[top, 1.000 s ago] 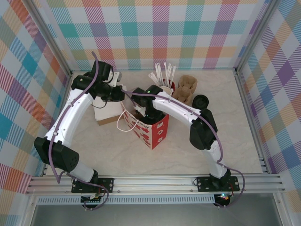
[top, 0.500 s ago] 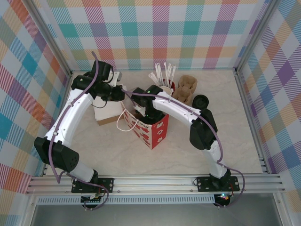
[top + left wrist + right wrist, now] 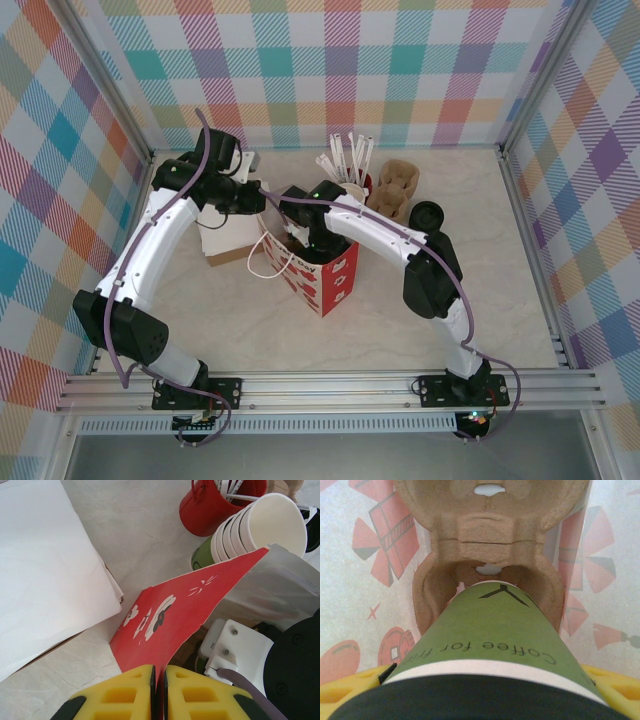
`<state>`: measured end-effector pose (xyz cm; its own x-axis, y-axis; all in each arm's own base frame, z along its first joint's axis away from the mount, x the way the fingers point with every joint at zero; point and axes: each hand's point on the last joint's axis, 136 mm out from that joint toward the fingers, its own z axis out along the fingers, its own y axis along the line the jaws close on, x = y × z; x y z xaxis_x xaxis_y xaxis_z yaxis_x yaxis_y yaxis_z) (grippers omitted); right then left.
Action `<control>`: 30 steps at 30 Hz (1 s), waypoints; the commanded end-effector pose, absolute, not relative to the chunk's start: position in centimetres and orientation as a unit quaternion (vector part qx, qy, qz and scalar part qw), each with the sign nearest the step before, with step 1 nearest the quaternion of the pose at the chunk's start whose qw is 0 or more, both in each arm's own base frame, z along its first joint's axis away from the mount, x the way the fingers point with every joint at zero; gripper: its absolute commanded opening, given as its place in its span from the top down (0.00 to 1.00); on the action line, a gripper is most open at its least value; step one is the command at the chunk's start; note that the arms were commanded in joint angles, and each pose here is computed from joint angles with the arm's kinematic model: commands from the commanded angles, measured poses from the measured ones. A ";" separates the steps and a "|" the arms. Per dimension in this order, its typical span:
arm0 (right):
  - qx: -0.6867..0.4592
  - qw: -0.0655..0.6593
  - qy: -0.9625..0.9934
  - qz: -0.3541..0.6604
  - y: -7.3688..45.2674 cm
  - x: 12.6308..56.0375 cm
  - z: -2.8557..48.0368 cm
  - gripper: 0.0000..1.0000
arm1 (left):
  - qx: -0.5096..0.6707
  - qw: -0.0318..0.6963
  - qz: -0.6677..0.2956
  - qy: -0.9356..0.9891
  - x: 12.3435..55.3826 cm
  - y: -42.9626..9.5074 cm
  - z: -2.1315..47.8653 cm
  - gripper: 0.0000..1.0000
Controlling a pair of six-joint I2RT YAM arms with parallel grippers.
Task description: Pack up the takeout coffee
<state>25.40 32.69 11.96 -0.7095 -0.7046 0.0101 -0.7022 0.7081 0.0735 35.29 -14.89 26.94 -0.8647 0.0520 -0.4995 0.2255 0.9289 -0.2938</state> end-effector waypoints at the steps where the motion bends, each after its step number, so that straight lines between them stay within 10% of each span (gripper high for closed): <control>1: 0.385 0.026 -0.922 -0.038 33.0 25.0 11.6 0.30 | 0.066 0.239 -0.182 0.952 35.5 -14.9 26.3 0.87; 30: 0.386 0.021 -0.921 -0.040 33.1 25.1 11.4 0.30 | 0.066 0.237 -0.181 0.952 35.5 -14.9 26.2 0.87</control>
<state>25.58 32.93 11.68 -0.7095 -0.7047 -0.0005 -0.7027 0.7075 0.0750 35.35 -14.91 26.83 -0.8662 0.0524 -0.4970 0.2247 0.9292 -0.2936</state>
